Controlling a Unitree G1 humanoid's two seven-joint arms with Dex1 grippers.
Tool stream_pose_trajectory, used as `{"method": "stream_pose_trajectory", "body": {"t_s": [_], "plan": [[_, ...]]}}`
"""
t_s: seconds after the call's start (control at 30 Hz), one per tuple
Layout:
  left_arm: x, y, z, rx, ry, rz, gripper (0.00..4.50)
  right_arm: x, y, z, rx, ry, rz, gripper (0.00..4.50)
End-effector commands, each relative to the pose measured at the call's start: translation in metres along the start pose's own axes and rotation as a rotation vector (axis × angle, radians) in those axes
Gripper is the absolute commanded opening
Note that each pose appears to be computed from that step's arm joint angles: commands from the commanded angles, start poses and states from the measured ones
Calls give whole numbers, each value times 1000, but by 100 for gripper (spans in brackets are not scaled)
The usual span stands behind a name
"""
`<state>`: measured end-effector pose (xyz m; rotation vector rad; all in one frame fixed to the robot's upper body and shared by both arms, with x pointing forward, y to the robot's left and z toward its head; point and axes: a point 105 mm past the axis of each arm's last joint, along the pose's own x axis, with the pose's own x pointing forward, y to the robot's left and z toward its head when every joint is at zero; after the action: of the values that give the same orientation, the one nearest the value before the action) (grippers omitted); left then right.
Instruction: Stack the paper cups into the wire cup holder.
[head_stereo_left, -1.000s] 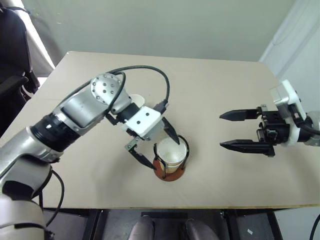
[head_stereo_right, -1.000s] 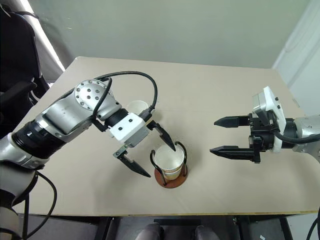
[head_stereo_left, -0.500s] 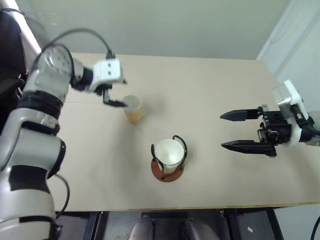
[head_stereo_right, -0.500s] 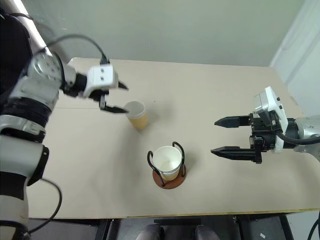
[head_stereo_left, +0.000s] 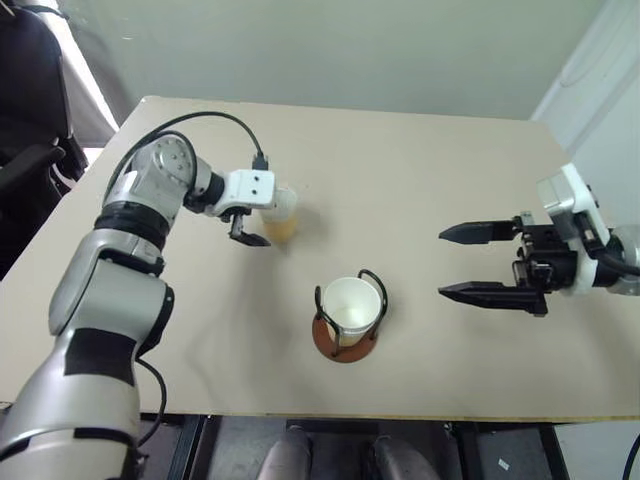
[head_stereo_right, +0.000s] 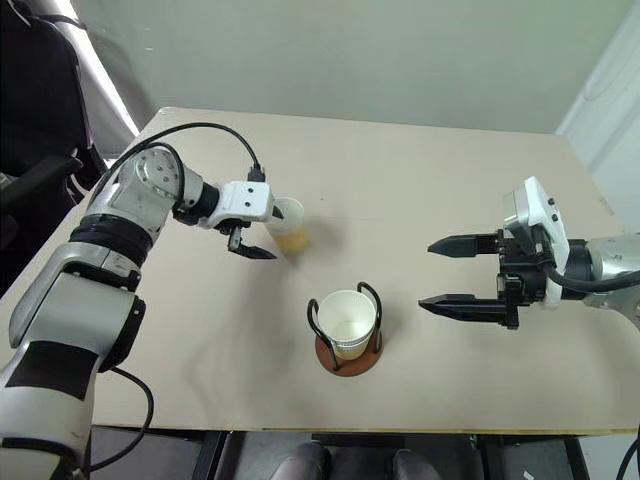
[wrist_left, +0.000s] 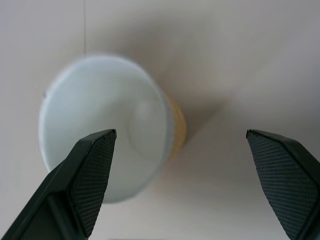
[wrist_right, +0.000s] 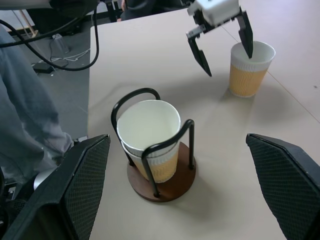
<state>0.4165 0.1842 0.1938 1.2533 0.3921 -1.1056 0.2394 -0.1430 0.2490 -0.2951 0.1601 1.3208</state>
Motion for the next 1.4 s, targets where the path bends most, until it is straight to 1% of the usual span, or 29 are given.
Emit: {"method": "stream_pose_trajectory", "body": {"t_s": [0.03, 0.1, 0.13, 0.37, 0.4, 0.43, 0.47, 0.57, 0.63, 0.67, 0.73, 0.8, 0.83, 0.93, 1.0, 1.1, 1.2, 1.4], "plan": [[8, 9, 3, 65, 41, 72, 431, -5, 4, 11, -49, -11, -17, 443], [11, 14, 8, 71, 37, 110, 389, -6, 4, 11, -48, -9, -21, 443], [12, 17, 10, 74, 34, 127, 357, -6, 4, 11, -48, -9, -22, 443], [9, 26, 18, 76, 7, 174, 103, -11, 4, 12, -45, -5, -29, 443], [7, 27, 19, 76, 2, 174, 60, -11, 3, 13, -45, -6, -29, 443], [5, 28, 20, 73, -9, 174, 25, -12, 3, 13, -45, -6, -30, 443], [2, 29, 22, 69, -22, 181, 2, -12, 2, 13, -45, -6, -30, 443], [-12, 31, 30, 67, -81, 145, 2, -11, 1, 13, -46, -6, -28, 443], [-26, 28, 42, 65, -171, 70, 2, -10, 0, 14, -47, -6, -26, 443], [-37, 25, 53, 81, -235, 13, 2, -10, 0, 14, -47, -7, -26, 443], [-75, 27, 95, 216, -385, -6, 2, -10, 0, 14, -48, -6, -23, 443], [-93, 12, 130, 329, -501, -63, 2, -9, 0, 14, -49, -7, -17, 443], [-98, -2, 145, 380, -554, -120, 2, -8, 0, 14, -50, -7, -14, 443], [-106, -44, 171, 481, -644, -305, 2, -7, 0, 14, -55, -7, -8, 443], [-109, -63, 179, 521, -671, -399, 2, -6, 1, 14, -57, -5, 1, 443], [-99, -79, 173, 565, -611, -492, 2, -9, 8, 11, -61, 26, 26, 443], [-90, -80, 166, 572, -566, -525, 2, -19, 14, 6, -76, 63, 27, 443], [-81, -82, 163, 603, -554, -552, 2, -26, 18, 2, -72, 76, -1, 443]]}}
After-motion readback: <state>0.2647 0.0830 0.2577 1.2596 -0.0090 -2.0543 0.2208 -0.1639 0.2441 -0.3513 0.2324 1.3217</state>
